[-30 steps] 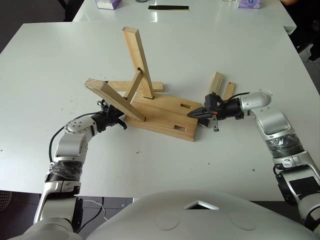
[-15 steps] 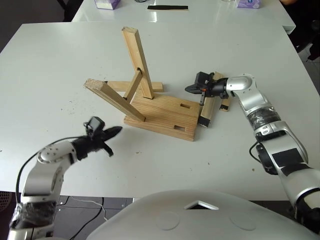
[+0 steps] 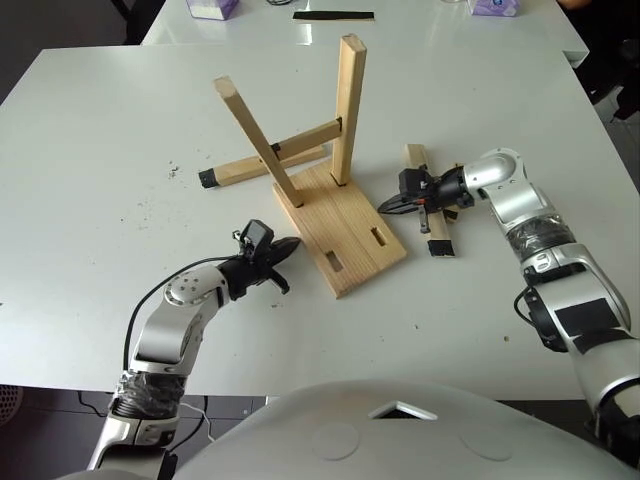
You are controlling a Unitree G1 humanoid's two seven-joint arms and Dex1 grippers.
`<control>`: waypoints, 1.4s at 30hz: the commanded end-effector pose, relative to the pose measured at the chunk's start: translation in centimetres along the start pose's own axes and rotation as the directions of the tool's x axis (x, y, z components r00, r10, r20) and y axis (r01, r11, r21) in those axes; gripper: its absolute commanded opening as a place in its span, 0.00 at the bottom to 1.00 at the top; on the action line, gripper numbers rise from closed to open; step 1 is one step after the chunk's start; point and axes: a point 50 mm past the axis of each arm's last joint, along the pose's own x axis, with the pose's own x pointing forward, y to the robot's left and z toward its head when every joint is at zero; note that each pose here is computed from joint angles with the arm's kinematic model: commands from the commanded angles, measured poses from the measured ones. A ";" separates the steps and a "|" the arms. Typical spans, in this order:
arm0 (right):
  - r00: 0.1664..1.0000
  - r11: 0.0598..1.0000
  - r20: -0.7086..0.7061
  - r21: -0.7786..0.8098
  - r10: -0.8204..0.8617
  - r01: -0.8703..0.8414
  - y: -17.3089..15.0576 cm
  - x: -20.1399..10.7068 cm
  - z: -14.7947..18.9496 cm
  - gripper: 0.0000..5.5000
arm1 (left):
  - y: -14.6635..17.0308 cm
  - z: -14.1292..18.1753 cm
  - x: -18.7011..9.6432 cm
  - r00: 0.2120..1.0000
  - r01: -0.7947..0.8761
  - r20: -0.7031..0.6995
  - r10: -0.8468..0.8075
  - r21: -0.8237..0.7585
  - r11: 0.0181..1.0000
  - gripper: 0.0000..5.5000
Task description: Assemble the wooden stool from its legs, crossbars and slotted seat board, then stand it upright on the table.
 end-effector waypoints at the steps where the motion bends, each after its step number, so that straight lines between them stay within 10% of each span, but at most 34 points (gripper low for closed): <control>1: 0.995 0.999 0.102 0.036 -0.017 0.014 1.2 2.1 0.9 0.00 | 0.6 -0.6 1.4 0.999 -0.012 -0.035 0.012 -0.012 1.000 0.00; 26: 0.894 0.902 0.221 0.286 -0.390 0.322 3.1 1.4 1.7 0.00 | 3.9 2.5 3.7 0.977 -0.186 0.109 0.185 -0.003 0.983 0.00; 34: 0.462 0.447 0.069 0.414 -0.884 0.793 2.5 -8.1 0.5 0.00 | 3.9 6.8 -2.3 0.829 -0.402 0.365 0.424 -0.140 0.905 0.00; 42: 0.354 0.208 -0.275 0.446 -0.894 0.871 7.4 -8.3 -4.4 0.24 | 0.4 9.5 -1.7 0.673 -0.341 0.506 0.540 -0.436 0.833 0.00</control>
